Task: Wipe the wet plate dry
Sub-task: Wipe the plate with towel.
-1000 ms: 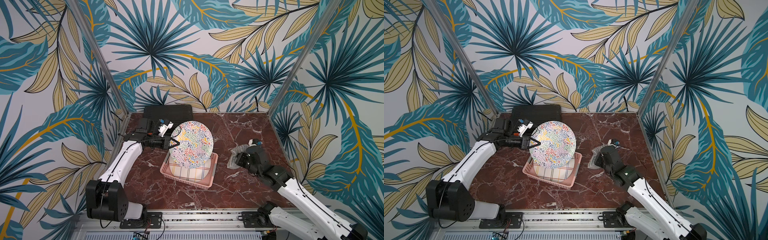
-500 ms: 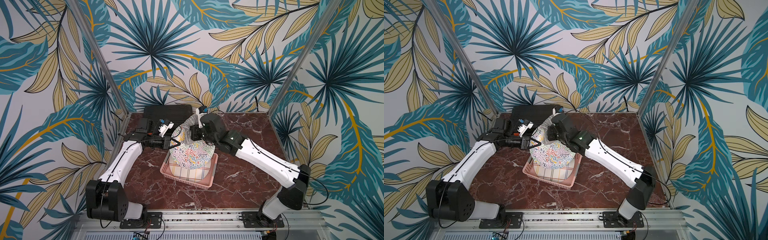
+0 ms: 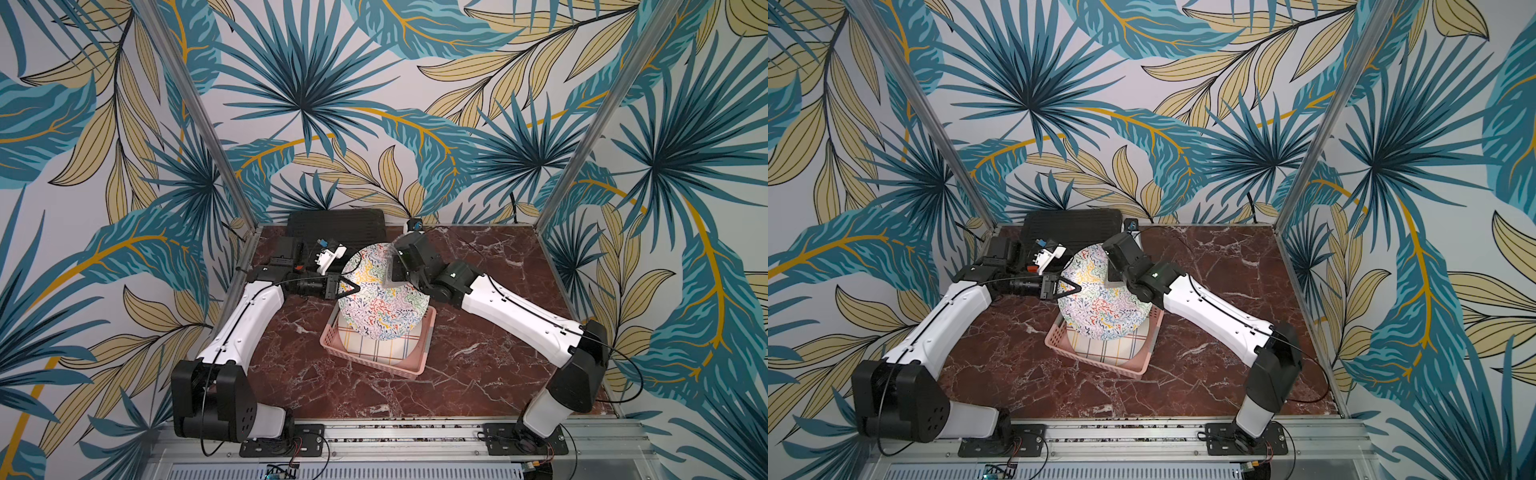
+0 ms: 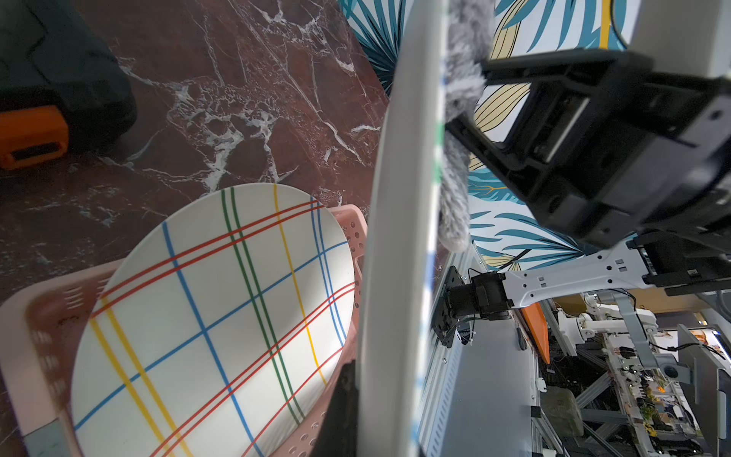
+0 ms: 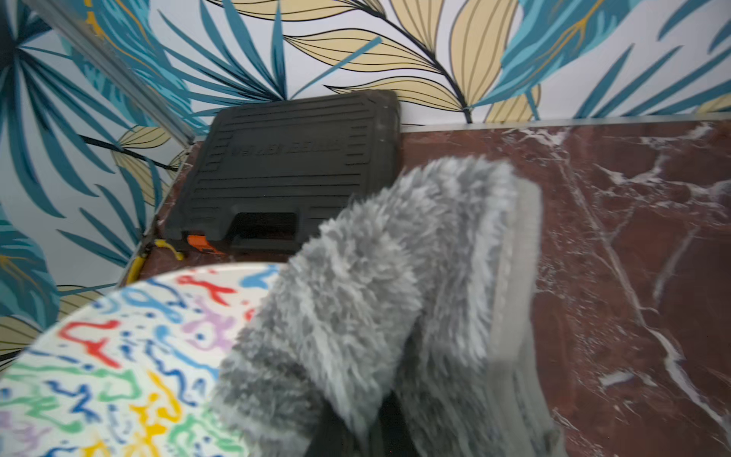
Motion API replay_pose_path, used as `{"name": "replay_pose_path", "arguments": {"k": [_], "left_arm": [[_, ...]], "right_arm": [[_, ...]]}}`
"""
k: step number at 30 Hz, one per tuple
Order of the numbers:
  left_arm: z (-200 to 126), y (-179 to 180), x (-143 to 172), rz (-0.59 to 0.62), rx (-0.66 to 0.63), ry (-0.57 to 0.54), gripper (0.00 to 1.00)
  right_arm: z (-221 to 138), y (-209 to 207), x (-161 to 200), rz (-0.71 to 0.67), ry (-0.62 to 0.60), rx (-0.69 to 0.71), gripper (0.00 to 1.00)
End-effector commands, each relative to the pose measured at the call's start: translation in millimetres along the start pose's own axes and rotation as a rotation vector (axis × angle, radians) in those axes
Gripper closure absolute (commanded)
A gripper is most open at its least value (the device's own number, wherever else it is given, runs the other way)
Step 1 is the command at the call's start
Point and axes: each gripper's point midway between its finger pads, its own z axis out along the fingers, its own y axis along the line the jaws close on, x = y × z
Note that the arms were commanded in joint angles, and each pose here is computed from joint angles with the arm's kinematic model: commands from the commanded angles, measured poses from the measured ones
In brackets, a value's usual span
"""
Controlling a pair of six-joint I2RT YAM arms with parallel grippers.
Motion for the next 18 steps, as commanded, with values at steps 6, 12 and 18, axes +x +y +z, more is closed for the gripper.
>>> {"name": "replay_pose_path", "arguments": {"k": [6,12,18], "left_arm": [[-8,-36,-9,0.114,0.113,-0.043,1.00],[-6,-33,-9,0.103,0.112,-0.037,1.00],[-6,-31,-8,0.103,0.103,-0.036,1.00]], "right_arm": [[-2,23,7,-0.018,0.014,-0.134,1.00],[-17,127,25,-0.111,0.078,-0.385,1.00],[-23,155,38,-0.106,0.118,-0.472,1.00]]}}
